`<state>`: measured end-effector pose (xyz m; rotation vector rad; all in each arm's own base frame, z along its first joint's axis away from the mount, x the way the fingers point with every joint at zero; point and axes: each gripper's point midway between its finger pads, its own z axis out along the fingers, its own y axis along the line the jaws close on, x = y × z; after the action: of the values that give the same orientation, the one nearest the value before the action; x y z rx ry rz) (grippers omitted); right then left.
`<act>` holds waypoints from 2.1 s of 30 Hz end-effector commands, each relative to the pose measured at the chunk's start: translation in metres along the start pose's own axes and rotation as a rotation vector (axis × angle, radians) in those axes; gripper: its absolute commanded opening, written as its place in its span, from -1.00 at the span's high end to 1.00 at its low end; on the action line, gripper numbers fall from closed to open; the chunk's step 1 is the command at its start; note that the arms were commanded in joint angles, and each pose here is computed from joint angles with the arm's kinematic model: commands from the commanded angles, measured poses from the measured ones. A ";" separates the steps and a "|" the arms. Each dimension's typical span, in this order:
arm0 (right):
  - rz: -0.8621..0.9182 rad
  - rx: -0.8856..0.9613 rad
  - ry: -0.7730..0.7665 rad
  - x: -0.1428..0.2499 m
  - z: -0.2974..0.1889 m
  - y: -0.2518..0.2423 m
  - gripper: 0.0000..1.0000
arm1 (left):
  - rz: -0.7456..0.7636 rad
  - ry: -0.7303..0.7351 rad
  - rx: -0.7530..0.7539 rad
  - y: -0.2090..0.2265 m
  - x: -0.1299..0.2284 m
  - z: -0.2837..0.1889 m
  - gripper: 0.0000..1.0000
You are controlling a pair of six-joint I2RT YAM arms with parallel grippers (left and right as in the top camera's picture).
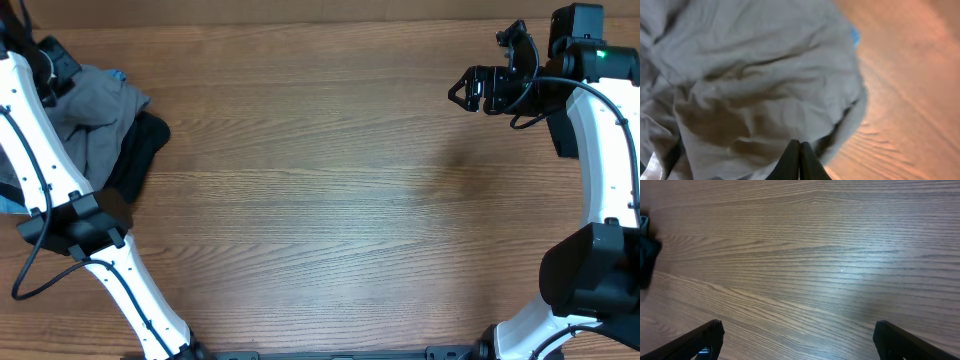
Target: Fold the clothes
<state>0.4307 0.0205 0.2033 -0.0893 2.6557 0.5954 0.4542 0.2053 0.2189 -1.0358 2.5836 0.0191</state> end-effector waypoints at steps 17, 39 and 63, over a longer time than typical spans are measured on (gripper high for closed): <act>-0.009 0.007 -0.003 -0.001 -0.003 0.001 -1.00 | -0.042 0.325 -0.206 0.036 0.066 0.084 0.88; -0.013 0.008 -0.012 -0.003 -0.003 0.001 -1.00 | -0.021 -0.055 -0.180 0.040 -0.008 -0.007 0.61; -0.015 0.008 -0.013 -0.002 0.001 -0.001 -1.00 | -0.270 -0.121 -0.204 0.144 -0.048 0.016 0.92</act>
<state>0.4324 0.0192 0.2034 -0.0893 2.6508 0.5844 0.3907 0.3517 0.1969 -1.4354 2.3424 0.3026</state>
